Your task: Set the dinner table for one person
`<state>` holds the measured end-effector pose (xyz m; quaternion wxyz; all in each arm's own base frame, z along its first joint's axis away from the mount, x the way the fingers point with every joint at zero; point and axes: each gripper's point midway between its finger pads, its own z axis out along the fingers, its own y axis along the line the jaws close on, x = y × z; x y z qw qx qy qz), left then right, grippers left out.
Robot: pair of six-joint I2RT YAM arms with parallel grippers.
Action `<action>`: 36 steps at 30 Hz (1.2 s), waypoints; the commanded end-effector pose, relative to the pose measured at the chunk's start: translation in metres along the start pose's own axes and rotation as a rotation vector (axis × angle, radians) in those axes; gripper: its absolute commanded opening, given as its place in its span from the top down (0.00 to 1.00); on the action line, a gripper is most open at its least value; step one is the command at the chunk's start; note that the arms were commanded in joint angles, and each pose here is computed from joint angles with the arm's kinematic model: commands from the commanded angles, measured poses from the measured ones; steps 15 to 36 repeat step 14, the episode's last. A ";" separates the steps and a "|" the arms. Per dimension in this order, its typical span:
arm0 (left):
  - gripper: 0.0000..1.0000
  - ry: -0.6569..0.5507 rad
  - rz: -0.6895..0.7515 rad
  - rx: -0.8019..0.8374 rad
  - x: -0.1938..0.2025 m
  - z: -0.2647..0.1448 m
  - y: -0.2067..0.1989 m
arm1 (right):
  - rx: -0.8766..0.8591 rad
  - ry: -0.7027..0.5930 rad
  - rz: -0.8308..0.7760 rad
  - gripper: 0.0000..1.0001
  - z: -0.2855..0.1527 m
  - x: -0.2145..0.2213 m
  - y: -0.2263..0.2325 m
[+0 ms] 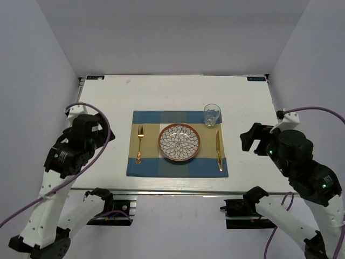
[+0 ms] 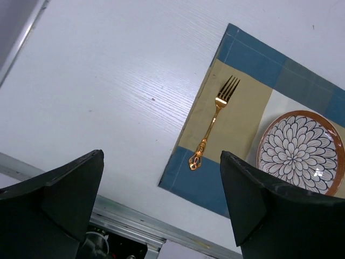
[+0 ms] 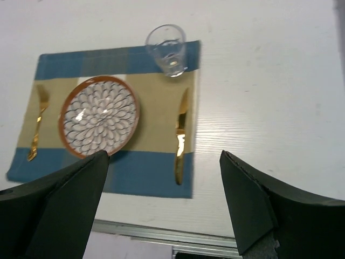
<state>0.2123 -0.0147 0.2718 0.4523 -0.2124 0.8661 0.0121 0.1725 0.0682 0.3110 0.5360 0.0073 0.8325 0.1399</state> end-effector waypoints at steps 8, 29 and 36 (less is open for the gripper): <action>0.02 -0.104 -0.072 -0.022 -0.014 -0.063 0.049 | 0.301 -0.146 -0.057 0.11 -0.081 -0.053 -0.070; 0.02 -0.131 -0.083 -0.001 -0.022 -0.077 0.053 | 0.281 -0.132 -0.059 0.11 -0.080 -0.049 -0.067; 0.02 -0.131 -0.083 -0.001 -0.022 -0.077 0.053 | 0.281 -0.132 -0.059 0.11 -0.080 -0.049 -0.067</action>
